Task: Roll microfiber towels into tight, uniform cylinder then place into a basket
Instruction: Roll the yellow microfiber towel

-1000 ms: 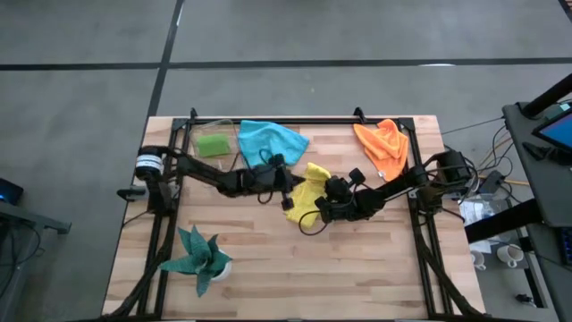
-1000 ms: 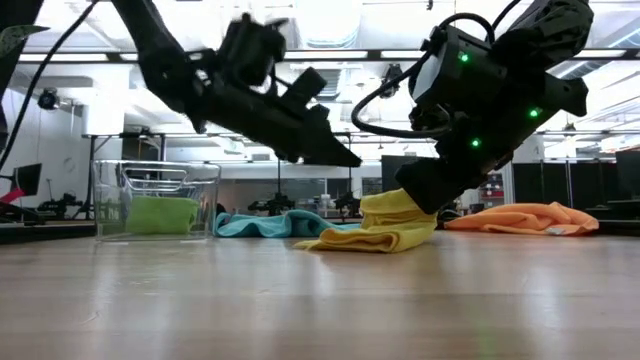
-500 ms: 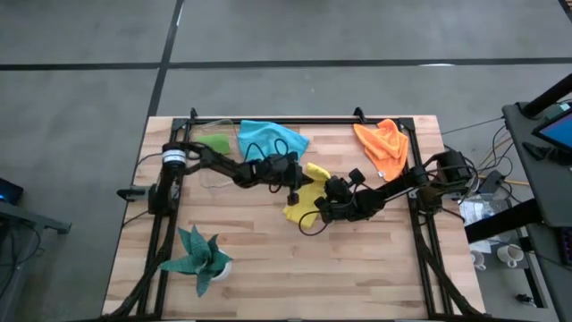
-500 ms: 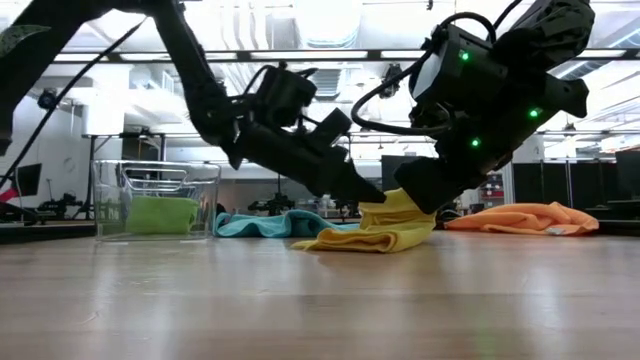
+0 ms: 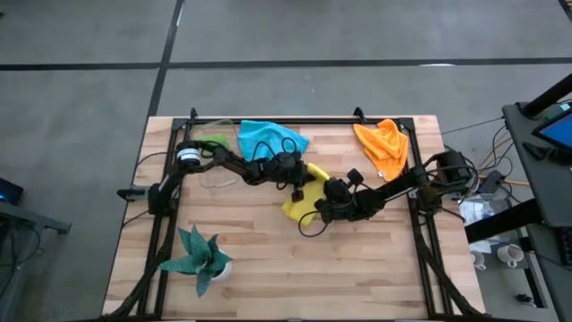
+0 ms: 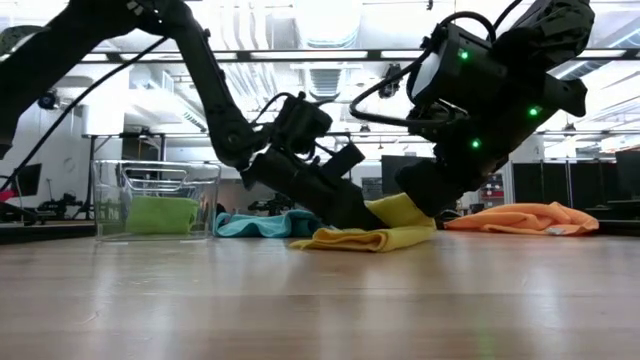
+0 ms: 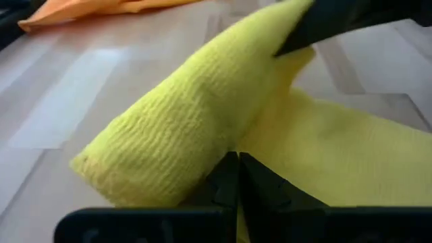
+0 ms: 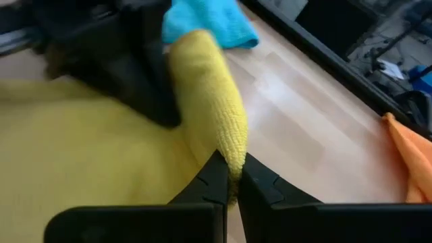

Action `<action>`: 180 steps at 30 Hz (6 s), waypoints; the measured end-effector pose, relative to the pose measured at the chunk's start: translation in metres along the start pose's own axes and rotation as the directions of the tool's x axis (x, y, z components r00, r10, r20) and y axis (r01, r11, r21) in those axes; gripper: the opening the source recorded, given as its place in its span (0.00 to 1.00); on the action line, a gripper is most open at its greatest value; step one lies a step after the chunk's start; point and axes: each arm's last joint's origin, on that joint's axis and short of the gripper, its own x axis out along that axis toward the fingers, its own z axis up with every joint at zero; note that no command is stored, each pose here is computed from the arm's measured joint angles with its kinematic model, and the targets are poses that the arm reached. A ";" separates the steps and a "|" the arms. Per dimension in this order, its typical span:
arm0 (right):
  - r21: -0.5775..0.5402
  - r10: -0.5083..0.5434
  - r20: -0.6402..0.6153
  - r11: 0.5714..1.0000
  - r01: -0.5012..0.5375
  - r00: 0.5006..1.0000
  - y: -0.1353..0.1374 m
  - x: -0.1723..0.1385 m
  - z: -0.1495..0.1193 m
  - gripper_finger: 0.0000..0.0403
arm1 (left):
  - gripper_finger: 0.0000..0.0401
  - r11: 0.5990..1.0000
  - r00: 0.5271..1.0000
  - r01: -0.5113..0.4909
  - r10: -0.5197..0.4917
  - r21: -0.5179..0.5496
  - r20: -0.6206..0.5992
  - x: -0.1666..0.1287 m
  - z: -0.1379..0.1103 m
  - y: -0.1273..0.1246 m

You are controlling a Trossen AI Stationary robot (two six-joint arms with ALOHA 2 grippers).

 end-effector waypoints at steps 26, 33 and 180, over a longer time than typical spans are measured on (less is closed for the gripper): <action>-0.198 0.202 -0.050 0.958 -0.208 0.978 0.011 -0.003 0.002 0.03 | 0.00 0.998 0.995 -0.056 0.057 0.005 -0.078 -0.015 0.012 0.005; -0.199 0.200 -0.052 0.958 -0.207 0.978 0.010 -0.002 0.000 0.03 | 0.00 0.991 0.984 -0.129 0.132 0.036 -0.121 -0.030 0.027 0.008; -0.068 0.427 -0.036 0.901 -0.429 0.903 -0.001 -0.010 0.040 0.03 | 0.00 0.971 0.965 -0.209 0.224 0.115 -0.138 -0.047 -0.038 -0.012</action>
